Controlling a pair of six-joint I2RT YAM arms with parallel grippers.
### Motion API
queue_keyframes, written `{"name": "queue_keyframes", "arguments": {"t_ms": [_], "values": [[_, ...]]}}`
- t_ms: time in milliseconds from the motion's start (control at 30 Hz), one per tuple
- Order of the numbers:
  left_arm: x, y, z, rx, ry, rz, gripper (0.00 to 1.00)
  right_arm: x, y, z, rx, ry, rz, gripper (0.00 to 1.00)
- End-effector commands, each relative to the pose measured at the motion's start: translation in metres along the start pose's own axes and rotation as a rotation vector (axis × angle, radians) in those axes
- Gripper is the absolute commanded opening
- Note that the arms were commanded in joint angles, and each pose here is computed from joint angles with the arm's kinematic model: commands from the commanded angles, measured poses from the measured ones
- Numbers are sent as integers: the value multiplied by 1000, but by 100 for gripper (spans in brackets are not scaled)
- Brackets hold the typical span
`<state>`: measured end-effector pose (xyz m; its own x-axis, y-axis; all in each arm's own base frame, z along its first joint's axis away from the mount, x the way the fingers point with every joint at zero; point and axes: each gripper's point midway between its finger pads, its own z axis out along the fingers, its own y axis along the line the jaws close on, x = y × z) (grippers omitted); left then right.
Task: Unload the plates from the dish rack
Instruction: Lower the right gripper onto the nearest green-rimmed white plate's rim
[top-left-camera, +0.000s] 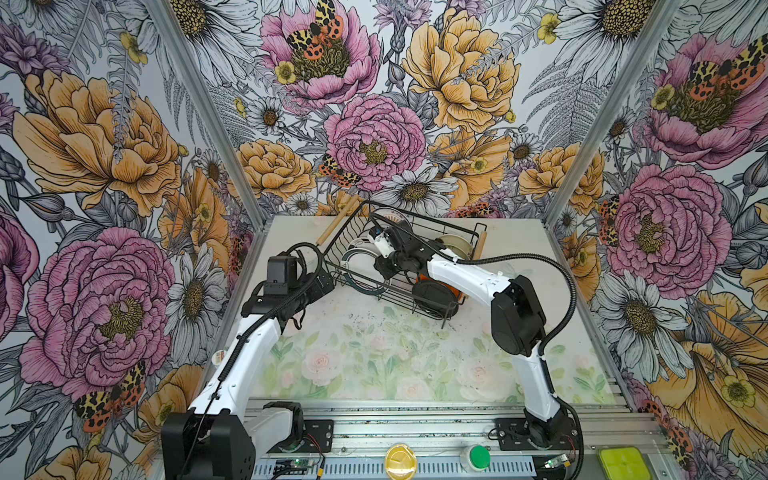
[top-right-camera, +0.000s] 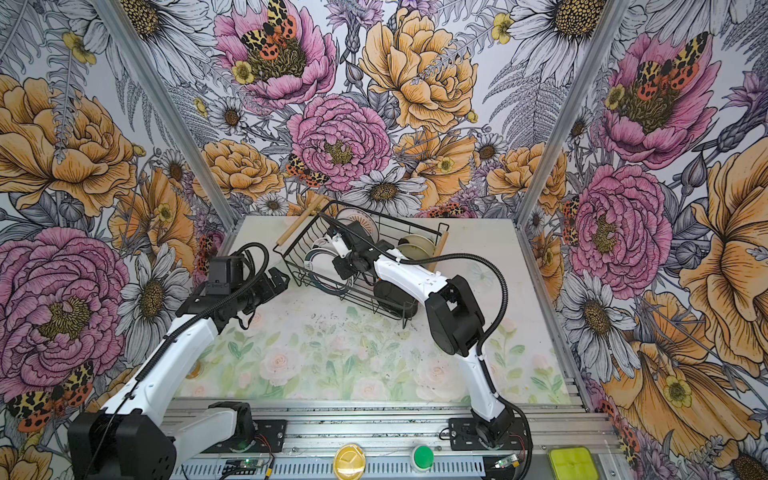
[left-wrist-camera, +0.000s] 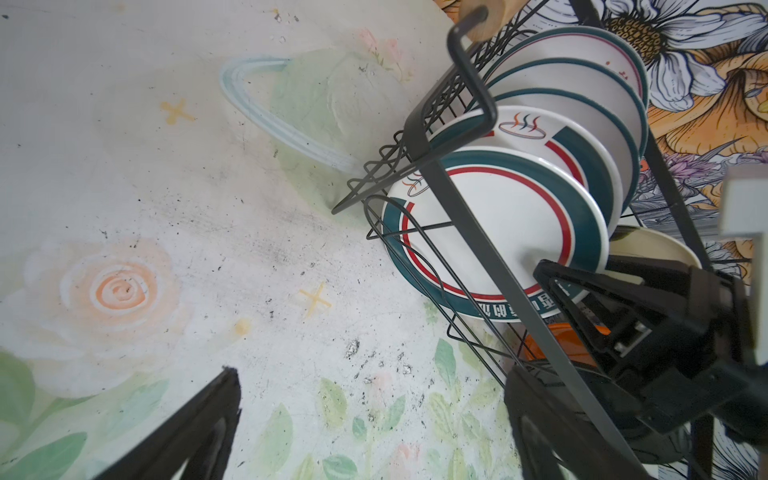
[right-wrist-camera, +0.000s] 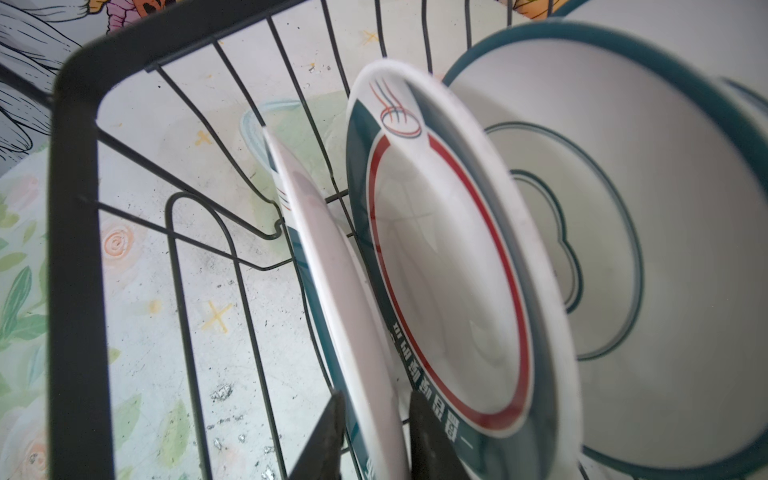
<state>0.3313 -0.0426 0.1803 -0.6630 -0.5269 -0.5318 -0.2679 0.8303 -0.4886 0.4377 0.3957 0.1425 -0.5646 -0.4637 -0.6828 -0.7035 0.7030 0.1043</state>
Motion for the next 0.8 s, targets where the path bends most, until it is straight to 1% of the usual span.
{"name": "queue_keyframes", "arguments": {"t_ms": [0,200,400,633,767], "values": [[-5,4,0,-19,-34,-6,99,-13,2,0,7,-36,-31,26],[-3,6,2,-45,-41,-14,99,-16,4,-1,-5,-41,-37,22],[1,1,4,-43,-31,14,99,-18,4,-4,-5,-46,-41,22],[-3,1,-1,-58,-67,20,99,-15,5,0,-11,-39,-41,22],[-5,5,-6,-72,-96,-46,99,-13,5,3,-15,-33,-37,22]]}}
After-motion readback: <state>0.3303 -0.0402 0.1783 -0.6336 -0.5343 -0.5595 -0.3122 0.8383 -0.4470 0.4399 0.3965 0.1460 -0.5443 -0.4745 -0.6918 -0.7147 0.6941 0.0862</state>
